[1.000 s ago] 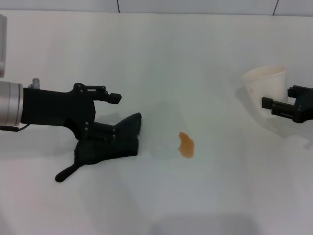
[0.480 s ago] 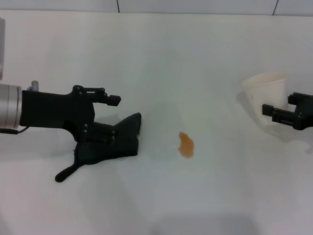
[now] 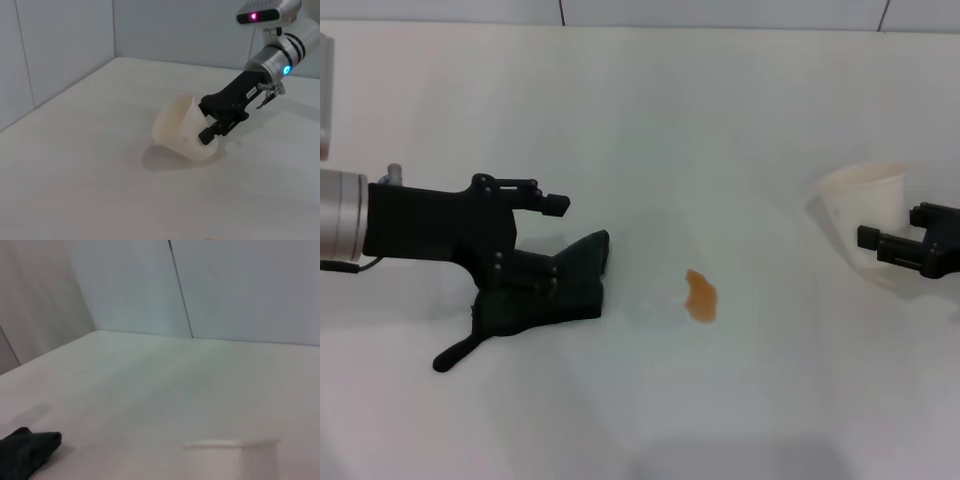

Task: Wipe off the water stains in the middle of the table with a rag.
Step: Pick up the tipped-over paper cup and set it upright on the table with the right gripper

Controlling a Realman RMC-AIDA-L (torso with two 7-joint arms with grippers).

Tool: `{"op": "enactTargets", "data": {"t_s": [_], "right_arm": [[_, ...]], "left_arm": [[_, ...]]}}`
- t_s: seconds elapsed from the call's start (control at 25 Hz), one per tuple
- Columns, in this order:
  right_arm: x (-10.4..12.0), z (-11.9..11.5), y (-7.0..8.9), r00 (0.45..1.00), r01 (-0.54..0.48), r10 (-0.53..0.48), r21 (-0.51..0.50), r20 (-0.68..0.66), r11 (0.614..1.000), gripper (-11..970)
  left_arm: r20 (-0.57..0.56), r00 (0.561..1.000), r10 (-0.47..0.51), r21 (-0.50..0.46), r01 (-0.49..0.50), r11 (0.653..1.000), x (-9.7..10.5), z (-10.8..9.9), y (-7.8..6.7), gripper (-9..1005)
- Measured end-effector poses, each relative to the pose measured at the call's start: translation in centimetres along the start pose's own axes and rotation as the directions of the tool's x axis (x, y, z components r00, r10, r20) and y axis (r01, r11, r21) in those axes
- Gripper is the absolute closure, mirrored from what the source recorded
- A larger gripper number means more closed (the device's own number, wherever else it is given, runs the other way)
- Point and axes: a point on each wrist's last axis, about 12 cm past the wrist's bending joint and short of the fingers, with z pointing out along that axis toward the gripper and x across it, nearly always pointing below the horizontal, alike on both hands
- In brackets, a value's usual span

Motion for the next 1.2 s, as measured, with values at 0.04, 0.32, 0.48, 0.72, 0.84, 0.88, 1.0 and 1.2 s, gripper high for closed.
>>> {"op": "enactTargets", "data": {"t_s": [0.04,0.32,0.48,0.72,0.84,0.88,1.0,1.2], "right_arm": [[0.03,-0.01,0.01,1.000,-0.001,0.001,0.000,0.000,1.000,356],[0.14,-0.06,0.11,1.000,-0.004,0.004,-0.007,-0.001,1.000,356],[0.16,-0.06,0.13,1.000,-0.004,0.004,-0.008,-0.001,1.000,356],[0.46,-0.29,0.16,1.000,-0.011,0.011,-0.005,-0.004,1.000,356],[0.56,-0.37,0.17,1.000,-0.013,0.013,-0.003,-0.005,1.000,356],[0.58,-0.40,0.17,1.000,-0.015,0.015,-0.003,-0.005,1.000,356],[0.66,-0.57,0.05,1.000,-0.023,0.023,0.005,-0.001,1.000,356],[0.79,-0.62,0.03,1.000,-0.029,0.029,0.006,-0.001,1.000,358]], "left_arm": [[0.000,1.000,0.000,0.001,0.000,1.000,-0.04,0.02,0.02,180],[-0.005,1.000,0.000,0.003,0.000,1.000,-0.09,0.06,0.06,180],[-0.008,1.000,-0.005,0.005,0.005,1.000,-0.21,0.11,0.12,180],[-0.010,1.000,-0.003,0.007,0.003,1.000,-0.35,0.12,0.18,179],[-0.010,1.000,-0.001,0.007,0.001,1.000,-0.39,0.13,0.19,179],[-0.010,1.000,0.000,0.008,0.000,1.000,-0.43,0.13,0.21,179],[-0.010,1.000,-0.001,0.009,0.002,1.000,-0.47,0.15,0.22,179],[-0.013,1.000,0.003,0.005,-0.003,1.000,-0.76,-0.01,0.27,179]]}}
